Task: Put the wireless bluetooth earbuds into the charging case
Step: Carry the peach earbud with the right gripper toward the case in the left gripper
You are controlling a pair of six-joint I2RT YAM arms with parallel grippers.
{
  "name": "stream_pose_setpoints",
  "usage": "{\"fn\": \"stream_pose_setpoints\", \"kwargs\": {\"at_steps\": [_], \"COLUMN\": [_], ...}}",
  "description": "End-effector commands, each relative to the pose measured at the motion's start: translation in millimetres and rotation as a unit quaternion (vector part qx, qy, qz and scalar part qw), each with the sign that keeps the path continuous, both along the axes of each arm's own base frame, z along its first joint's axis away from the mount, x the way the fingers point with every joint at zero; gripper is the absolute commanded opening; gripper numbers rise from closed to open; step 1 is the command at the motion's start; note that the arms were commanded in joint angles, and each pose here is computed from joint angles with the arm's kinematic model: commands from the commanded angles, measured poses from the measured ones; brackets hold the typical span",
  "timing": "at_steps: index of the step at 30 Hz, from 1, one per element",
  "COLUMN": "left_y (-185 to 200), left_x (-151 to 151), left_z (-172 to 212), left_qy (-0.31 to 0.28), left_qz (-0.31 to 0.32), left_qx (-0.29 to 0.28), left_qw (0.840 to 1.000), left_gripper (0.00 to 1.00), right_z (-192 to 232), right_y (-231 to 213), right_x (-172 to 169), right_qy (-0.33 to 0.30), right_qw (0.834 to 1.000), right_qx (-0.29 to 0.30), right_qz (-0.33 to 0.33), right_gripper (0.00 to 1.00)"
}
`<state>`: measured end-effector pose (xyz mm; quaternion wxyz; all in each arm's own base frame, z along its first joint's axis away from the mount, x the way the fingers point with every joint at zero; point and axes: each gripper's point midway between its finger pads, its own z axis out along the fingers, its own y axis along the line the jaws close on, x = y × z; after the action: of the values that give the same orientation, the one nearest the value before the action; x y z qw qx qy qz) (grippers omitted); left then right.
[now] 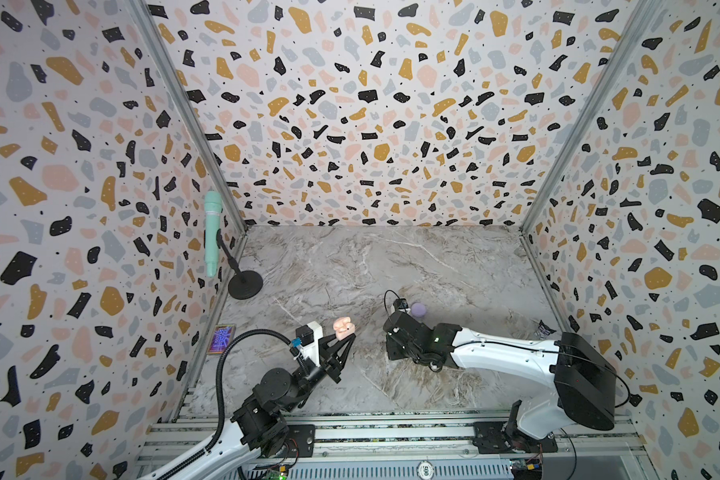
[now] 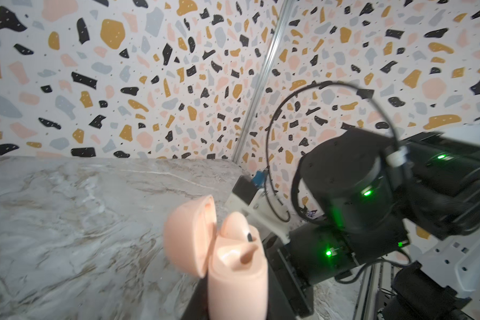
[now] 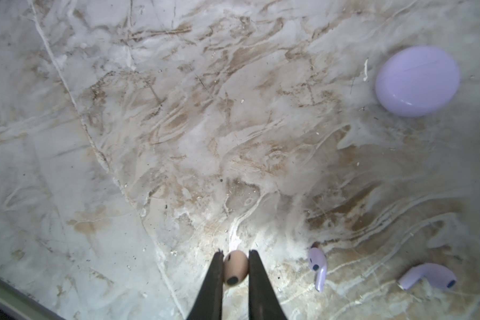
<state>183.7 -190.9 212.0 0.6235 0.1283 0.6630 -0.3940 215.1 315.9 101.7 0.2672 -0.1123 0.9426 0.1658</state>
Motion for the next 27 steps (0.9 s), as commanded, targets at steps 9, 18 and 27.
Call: {"fn": "stream_pose_setpoints", "kwargs": {"at_steps": [9, 18, 27], "left_y": [4.3, -19.2, -33.8], "left_x": [10.5, -3.4, -13.2], "left_z": [-22.3, -35.7, -56.7], "left_qy": [-0.024, -0.037, -0.028], "left_qz": [0.057, -0.005, -0.036], "left_qx": [0.033, 0.063, 0.114], "left_qw": [0.998, 0.997, 0.992], "left_gripper": [0.0, 0.0, 0.0], "right_z": [40.8, 64.1, 89.4], "right_y": [-11.5, -9.9, -1.6], "right_x": [0.7, -3.0, -10.4], "right_qy": [-0.061, -0.086, -0.111], "right_qw": [0.998, 0.996, 0.993], "right_qx": [-0.001, 0.011, 0.018], "right_qz": [0.003, 0.013, 0.036], "right_gripper": [0.16, 0.16, 0.17]}}
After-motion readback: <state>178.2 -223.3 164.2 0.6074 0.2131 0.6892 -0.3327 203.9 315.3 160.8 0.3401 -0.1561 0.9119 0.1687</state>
